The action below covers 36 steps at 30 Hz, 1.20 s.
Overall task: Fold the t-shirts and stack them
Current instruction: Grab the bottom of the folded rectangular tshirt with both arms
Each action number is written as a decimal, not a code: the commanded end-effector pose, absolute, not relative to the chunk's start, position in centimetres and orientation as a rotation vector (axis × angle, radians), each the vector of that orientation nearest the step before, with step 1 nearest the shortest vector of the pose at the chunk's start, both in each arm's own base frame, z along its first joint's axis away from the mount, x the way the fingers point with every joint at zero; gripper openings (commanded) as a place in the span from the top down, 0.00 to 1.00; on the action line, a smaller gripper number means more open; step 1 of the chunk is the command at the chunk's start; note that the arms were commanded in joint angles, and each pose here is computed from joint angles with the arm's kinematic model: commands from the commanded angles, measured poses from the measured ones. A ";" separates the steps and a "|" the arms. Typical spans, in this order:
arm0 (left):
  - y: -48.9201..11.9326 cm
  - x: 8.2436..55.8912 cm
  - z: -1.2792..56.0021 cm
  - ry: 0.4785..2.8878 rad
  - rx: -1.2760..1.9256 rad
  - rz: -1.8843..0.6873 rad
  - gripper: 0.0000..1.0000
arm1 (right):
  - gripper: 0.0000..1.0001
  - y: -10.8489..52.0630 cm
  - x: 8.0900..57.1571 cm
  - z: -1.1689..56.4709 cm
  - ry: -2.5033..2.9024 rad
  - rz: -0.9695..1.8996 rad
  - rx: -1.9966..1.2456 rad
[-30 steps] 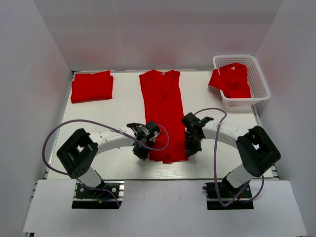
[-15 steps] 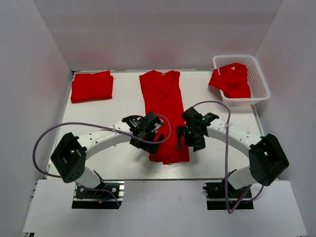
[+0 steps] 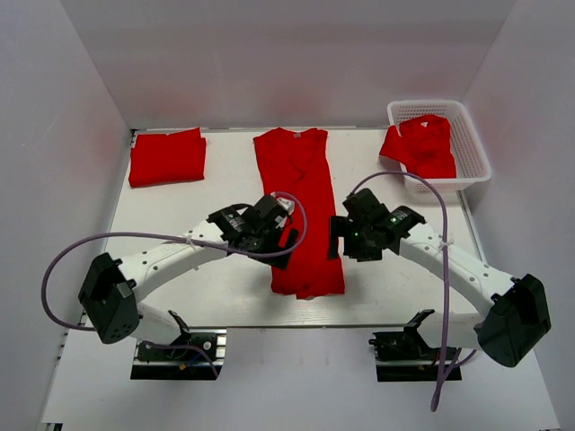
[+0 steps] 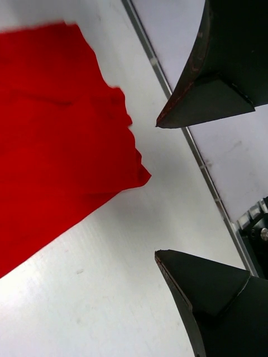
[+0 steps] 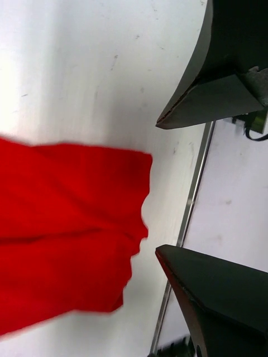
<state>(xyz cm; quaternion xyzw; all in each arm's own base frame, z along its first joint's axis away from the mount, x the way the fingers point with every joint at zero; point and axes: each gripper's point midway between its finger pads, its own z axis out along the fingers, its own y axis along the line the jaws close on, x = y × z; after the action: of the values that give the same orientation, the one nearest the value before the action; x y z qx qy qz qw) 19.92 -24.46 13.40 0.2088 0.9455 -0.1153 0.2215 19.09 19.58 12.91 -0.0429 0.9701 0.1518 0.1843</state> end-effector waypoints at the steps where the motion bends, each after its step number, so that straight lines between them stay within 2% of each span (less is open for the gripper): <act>1: -25.3 19.1 10.1 2.669 0.575 -0.385 0.00 | 0.10 19.1 18.3 11.0 2.765 0.417 -0.104; 9: -25.4 18.9 5.3 2.697 0.649 -0.363 0.00 | 0.10 18.6 17.2 6.6 2.839 0.383 -0.116; 11: -25.1 18.8 4.2 2.715 0.671 -0.341 0.05 | 0.10 18.9 17.3 6.2 2.833 0.410 -0.120; 12: -25.2 18.6 3.9 2.728 0.677 -0.343 0.12 | 0.10 19.2 16.7 5.6 2.856 0.439 -0.133; 17: -24.6 17.2 2.3 2.795 0.703 -0.343 0.23 | 0.10 19.8 16.0 4.3 2.909 0.475 -0.159; 24: -24.4 15.4 1.4 2.864 0.693 -0.381 0.36 | 0.29 20.1 15.2 3.2 2.961 0.500 -0.166; 27: -24.5 14.8 0.8 2.896 0.691 -0.402 0.49 | 0.41 19.8 14.4 2.3 2.995 0.501 -0.144; 28: -24.5 14.6 0.5 2.913 0.696 -0.404 0.58 | 0.46 19.8 14.3 2.2 2.999 0.501 -0.144; 30: -24.5 14.3 0.4 2.939 0.686 -0.403 0.65 | 0.46 19.6 13.7 1.7 3.021 0.514 -0.131; 31: -24.5 13.9 0.4 2.951 0.685 -0.396 0.72 | 0.50 19.7 13.6 1.5 3.024 0.520 -0.132; 33: -24.4 13.4 0.4 2.971 0.659 -0.416 0.78 | 0.59 19.6 13.5 1.3 3.027 0.521 -0.118; 34: -24.4 13.6 0.7 2.955 0.654 -0.411 0.88 | 0.70 19.7 13.3 1.1 3.038 0.523 -0.123; 35: -24.3 13.5 1.0 2.959 0.639 -0.412 0.95 | 0.89 19.6 13.0 0.9 3.048 0.525 -0.123; 36: -24.1 13.5 0.9 2.966 0.623 -0.390 1.00 | 1.00 19.6 13.0 0.9 3.048 0.530 -0.126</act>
<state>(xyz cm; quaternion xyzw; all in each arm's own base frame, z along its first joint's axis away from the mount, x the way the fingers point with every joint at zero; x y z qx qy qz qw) 14.99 -25.24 1.45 0.2141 0.9637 -0.1440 0.0692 13.49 19.41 1.32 -0.0407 0.9854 0.1616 0.0341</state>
